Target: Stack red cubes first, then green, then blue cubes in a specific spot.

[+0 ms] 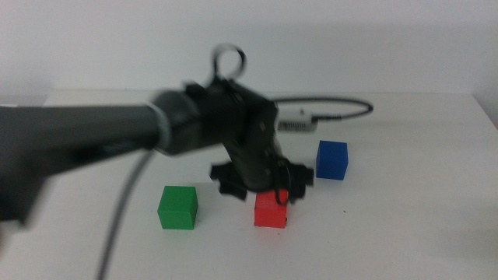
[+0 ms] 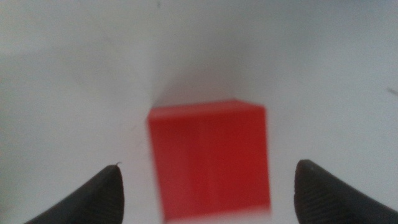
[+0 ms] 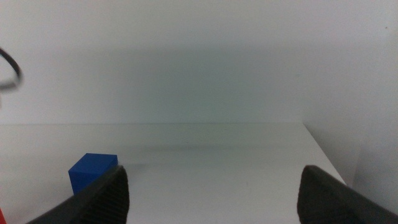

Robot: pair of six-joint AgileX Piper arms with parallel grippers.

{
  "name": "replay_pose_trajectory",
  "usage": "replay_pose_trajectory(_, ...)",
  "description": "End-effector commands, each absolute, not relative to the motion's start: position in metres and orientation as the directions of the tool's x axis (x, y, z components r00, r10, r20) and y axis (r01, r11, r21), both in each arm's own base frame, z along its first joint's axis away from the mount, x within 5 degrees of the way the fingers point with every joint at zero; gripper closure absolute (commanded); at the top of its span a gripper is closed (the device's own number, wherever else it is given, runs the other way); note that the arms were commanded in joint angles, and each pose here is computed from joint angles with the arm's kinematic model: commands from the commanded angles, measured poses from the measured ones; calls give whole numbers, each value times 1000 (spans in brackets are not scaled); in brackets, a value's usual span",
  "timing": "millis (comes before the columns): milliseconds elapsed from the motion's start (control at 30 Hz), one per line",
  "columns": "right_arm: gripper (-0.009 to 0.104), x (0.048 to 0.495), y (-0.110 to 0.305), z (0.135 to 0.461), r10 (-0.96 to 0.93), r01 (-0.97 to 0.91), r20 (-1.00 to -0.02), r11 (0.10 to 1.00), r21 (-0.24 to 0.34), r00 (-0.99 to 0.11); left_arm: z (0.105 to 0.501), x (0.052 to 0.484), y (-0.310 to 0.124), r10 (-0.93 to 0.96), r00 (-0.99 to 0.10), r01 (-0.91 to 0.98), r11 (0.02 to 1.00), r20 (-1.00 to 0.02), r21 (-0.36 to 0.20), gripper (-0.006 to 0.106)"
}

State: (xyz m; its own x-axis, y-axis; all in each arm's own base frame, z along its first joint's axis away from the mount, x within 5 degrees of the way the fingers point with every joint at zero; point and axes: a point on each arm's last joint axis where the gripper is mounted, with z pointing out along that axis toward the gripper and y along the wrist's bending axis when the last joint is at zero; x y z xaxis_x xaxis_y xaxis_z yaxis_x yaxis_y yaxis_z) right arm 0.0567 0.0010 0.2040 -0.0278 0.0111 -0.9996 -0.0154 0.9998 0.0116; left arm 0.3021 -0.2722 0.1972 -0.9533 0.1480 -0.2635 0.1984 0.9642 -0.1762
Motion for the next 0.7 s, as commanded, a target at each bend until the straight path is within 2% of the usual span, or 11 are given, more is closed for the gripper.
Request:
replay_pose_trajectory(0, 2, 56, 1, 204, 9, -12, -1000, 1000, 9, -18, 245, 294, -254, 195, -929, 254, 954, -316, -159, 7)
replay_pose_trajectory(67, 2, 56, 1, 204, 9, -12, -1000, 1000, 9, -18, 275, 286, -232, 204, -923, 252, 961, -325, -114, 7)
replay_pose_trajectory(133, 2, 56, 1, 204, 9, -12, -1000, 1000, 9, -18, 294, 279, -204, 200, -926, 217, 976, -322, -17, 7)
replay_pose_trajectory(200, 2, 56, 1, 204, 9, -12, -1000, 1000, 9, -18, 298, 275, -180, 181, -934, 175, 983, -308, 49, 7)
replay_pose_trajectory(267, 2, 56, 1, 204, 9, -12, -1000, 1000, 9, -18, 289, 275, -161, 151, -949, 138, 988, -277, 67, 7)
replay_pose_trajectory(367, 2, 56, 1, 204, 9, -12, -1000, 1000, 9, -18, 274, 279, -140, 128, -964, 122, 992, -234, 37, 7)
replay_pose_trajectory(533, 2, 56, 1, 204, 9, -12, -1000, 1000, 9, -18, 243, 291, -132, 105, -963, 127, 989, -247, -74, 7)
replay_pose_trajectory(667, 2, 56, 1, 204, 9, -12, -1000, 1000, 9, -18, 222, 301, -134, 95, -964, 118, 990, -248, -79, 7)
